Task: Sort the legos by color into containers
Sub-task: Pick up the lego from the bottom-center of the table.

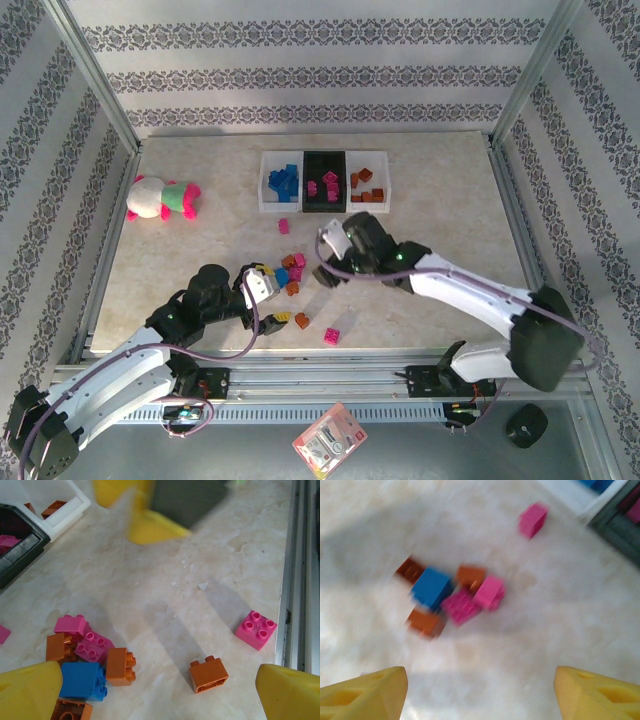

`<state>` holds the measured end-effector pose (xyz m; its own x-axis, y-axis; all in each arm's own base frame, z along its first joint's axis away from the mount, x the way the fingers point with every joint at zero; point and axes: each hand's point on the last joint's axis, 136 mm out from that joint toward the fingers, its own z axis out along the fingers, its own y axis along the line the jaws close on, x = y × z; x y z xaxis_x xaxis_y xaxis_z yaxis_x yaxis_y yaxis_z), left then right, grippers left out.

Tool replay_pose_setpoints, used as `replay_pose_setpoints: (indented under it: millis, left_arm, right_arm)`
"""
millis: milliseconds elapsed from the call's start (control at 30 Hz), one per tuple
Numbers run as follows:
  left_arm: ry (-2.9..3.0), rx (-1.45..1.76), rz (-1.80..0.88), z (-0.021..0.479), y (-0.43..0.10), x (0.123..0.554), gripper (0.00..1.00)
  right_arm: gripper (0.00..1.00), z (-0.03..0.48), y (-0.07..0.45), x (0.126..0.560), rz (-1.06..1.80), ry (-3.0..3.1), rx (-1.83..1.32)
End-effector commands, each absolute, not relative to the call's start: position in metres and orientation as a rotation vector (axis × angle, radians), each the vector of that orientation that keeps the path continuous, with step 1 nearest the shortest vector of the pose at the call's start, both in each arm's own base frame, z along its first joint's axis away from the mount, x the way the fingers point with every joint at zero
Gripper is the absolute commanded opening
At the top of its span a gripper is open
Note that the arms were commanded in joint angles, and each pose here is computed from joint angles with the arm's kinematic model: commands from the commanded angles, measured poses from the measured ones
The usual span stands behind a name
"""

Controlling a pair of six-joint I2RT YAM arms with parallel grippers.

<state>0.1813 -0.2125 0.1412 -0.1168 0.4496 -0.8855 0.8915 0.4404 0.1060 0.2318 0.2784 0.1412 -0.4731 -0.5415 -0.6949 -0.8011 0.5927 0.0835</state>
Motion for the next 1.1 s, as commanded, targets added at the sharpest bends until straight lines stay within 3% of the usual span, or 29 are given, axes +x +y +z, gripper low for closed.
replay_pose_setpoints:
  millis: [0,167,633,1067]
  left_arm:
    - [1.669,1.199,-0.583,0.151,-0.217,0.18,0.99]
    - [1.664,1.226,-0.555,0.148,-0.213,0.18,0.99]
    - [1.647,1.23,-0.538,0.147,-0.211,0.179,0.99]
    - [1.643,1.229,-0.538,0.148,-0.21,0.179,0.99]
  right_arm:
    - [0.77,0.129,0.264,0.188,0.557,2.233,-1.142]
    - [0.78,0.122,0.263,0.149,0.633,2.241,-1.179]
    - [0.75,0.061,0.288,0.109,0.629,2.348,-1.297]
    - [0.65,0.023,0.28,0.11,0.488,2.417,-1.295]
